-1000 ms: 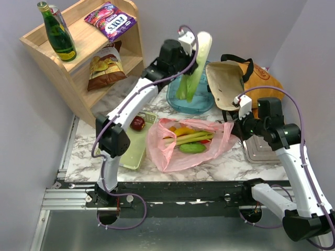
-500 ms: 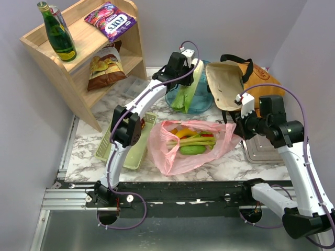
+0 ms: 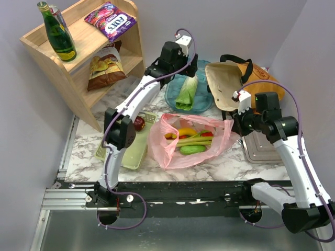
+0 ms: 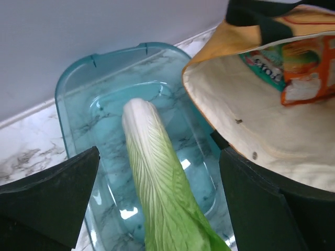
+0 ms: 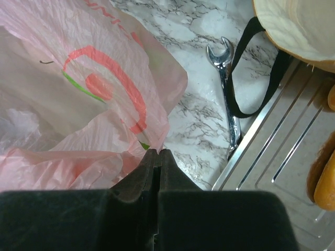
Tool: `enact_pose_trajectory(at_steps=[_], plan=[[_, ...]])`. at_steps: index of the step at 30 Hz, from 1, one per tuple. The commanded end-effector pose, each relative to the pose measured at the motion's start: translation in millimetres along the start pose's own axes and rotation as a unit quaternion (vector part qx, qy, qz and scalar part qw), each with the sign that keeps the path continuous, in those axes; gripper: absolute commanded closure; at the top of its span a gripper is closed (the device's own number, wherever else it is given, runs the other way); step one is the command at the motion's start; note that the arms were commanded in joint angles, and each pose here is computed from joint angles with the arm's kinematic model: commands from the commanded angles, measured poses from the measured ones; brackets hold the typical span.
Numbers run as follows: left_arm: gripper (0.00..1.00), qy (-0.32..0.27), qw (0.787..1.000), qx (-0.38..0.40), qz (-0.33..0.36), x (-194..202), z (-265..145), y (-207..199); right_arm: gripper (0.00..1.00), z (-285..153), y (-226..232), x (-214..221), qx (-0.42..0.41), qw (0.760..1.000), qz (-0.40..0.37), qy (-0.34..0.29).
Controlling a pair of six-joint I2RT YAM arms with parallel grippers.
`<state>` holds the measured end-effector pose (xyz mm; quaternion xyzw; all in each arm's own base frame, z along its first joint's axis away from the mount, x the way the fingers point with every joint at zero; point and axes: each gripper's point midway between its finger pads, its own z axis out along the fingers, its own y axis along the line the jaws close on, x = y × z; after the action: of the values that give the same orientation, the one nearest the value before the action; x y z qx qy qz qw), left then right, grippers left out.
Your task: Untie the knot of the grocery bags and take out the mixed food
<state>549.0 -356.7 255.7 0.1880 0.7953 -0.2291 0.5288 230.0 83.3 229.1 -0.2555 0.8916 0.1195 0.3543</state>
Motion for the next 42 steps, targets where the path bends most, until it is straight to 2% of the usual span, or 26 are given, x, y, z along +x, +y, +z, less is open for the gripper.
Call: enact_pose_trajectory(at_steps=[1,3,5,8,10,12,15,17,19,22,25,26,28,31,36,39,41,42], plan=[[0.02,-0.105,0.991,0.069,0.055,-101.3,-97.1,-39.3,0.99,12.2,-1.3,-16.3,-0.014,0.999,-0.010,-0.030],[0.01,-0.121,0.981,0.126,0.089,-111.0,-140.3,-62.7,0.99,13.5,-0.9,-19.2,-0.017,0.999,-0.014,-0.035],[0.01,-0.136,0.956,0.220,0.140,-106.1,-195.5,-97.8,0.99,13.7,-0.1,-21.3,-0.020,0.999,-0.016,-0.042],[0.01,-0.150,0.896,0.348,0.232,-64.8,-263.3,-144.0,0.99,12.3,4.0,-22.4,-0.029,0.998,-0.020,-0.051],[0.03,-0.136,0.870,0.378,0.285,-25.9,-288.6,-162.5,0.99,10.7,6.6,-21.0,-0.033,0.998,-0.024,-0.055],[0.15,-0.105,0.844,0.404,0.336,21.2,-300.9,-176.4,0.99,8.9,11.4,-16.8,-0.045,0.997,-0.033,-0.053],[0.39,-0.060,0.812,0.434,0.386,80.8,-309.8,-192.7,0.99,5.6,20.7,-6.2,-0.069,0.995,-0.055,-0.044],[0.49,-0.029,0.799,0.428,0.422,116.8,-302.5,-197.0,0.99,6.2,23.6,4.7,-0.078,0.994,-0.068,-0.030],[0.51,0.008,0.799,0.410,0.441,149.6,-287.0,-193.8,0.99,9.0,21.8,17.1,-0.076,0.994,-0.078,-0.011],[0.58,0.068,0.814,0.383,0.431,193.1,-260.1,-181.6,0.99,9.6,21.5,24.7,-0.077,0.993,-0.092,-0.002],[0.59,0.107,0.825,0.350,0.430,226.7,-233.1,-168.9,0.99,12.4,19.1,33.7,-0.076,0.992,-0.103,0.015],[0.58,0.117,0.828,0.335,0.434,233.5,-224.7,-165.3,0.99,13.3,17.5,37.5,-0.073,0.991,-0.105,0.023],[0.48,0.142,0.831,0.306,0.443,247.5,-209.2,-154.0,0.99,13.8,16.2,43.2,-0.071,0.991,-0.110,0.033],[0.29,0.166,0.828,0.260,0.468,261.8,-189.5,-134.5,0.99,11.9,15.6,46.3,-0.066,0.991,-0.112,0.033],[0.25,0.208,0.817,0.220,0.491,283.4,-174.2,-113.4,0.99,9.3,18.5,51.4,-0.070,0.991,-0.110,0.039],[0.28,0.240,0.810,0.210,0.492,296.6,-170.8,-106.1,0.99,9.4,16.9,52.0,-0.064,0.991,-0.109,0.038],[0.38,0.255,0.802,0.214,0.495,304.0,-171.3,-104.7,0.99,10.1,15.4,50.1,-0.060,0.992,-0.107,0.035],[0.46,0.259,0.800,0.218,0.495,305.2,-172.9,-105.3,0.99,10.1,14.5,48.5,-0.057,0.992,-0.106,0.033]])
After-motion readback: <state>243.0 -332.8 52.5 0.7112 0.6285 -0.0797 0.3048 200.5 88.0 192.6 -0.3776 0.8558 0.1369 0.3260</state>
